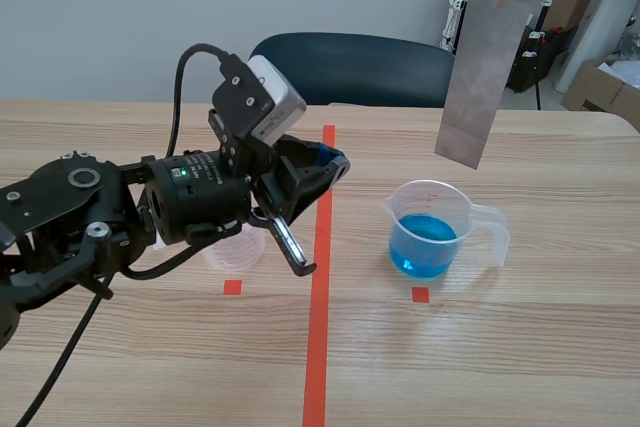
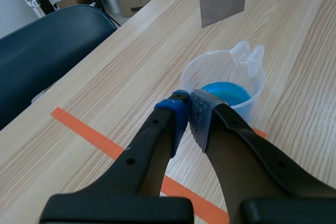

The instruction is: Do the redox reaction experiment. move the plate over the blue solution

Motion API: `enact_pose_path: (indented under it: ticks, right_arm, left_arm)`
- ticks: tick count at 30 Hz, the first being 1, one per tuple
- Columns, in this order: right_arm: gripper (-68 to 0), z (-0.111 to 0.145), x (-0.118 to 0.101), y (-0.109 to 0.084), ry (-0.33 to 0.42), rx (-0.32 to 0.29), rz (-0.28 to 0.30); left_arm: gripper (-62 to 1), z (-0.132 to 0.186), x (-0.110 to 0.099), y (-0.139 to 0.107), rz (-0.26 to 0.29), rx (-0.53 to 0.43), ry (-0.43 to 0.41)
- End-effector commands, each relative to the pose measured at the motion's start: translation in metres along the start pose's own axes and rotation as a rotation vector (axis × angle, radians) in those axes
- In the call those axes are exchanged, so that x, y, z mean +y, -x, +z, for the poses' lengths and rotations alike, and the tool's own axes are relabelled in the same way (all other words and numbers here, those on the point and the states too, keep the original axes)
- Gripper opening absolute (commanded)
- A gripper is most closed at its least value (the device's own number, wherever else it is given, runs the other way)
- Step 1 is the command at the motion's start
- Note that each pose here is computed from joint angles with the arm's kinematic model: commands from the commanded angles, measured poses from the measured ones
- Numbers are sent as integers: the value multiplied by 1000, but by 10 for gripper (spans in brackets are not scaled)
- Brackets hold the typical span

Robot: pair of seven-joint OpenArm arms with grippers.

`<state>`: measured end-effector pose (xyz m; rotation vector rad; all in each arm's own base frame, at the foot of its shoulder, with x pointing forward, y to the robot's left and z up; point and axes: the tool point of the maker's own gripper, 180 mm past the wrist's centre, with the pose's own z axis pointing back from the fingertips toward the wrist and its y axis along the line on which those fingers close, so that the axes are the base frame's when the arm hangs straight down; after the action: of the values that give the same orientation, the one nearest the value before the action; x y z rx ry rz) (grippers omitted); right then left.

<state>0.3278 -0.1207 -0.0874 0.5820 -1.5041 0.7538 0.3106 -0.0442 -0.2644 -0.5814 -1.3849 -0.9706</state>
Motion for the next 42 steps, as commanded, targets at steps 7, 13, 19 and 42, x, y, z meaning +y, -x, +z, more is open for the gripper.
enact_pose_path:
  ticks: [7, 13, 19, 42]
  right_arm:
    - [-671, -1, -2, -12, 2, -33, 14]
    - [-671, -1, -2, -13, 2, -39, 14]
    - [-671, -1, -2, -14, 2, -42, 14]
    - [-671, 0, -2, -14, 2, -46, 13]
  left_arm:
    - [-569, -11, -2, -7, -5, -14, 16]
    - [-569, -18, -6, 2, -23, 13, 28]
    - [-569, -19, -6, 3, -19, 14, 29]
    - [-569, -29, -5, -13, -50, -23, 47]
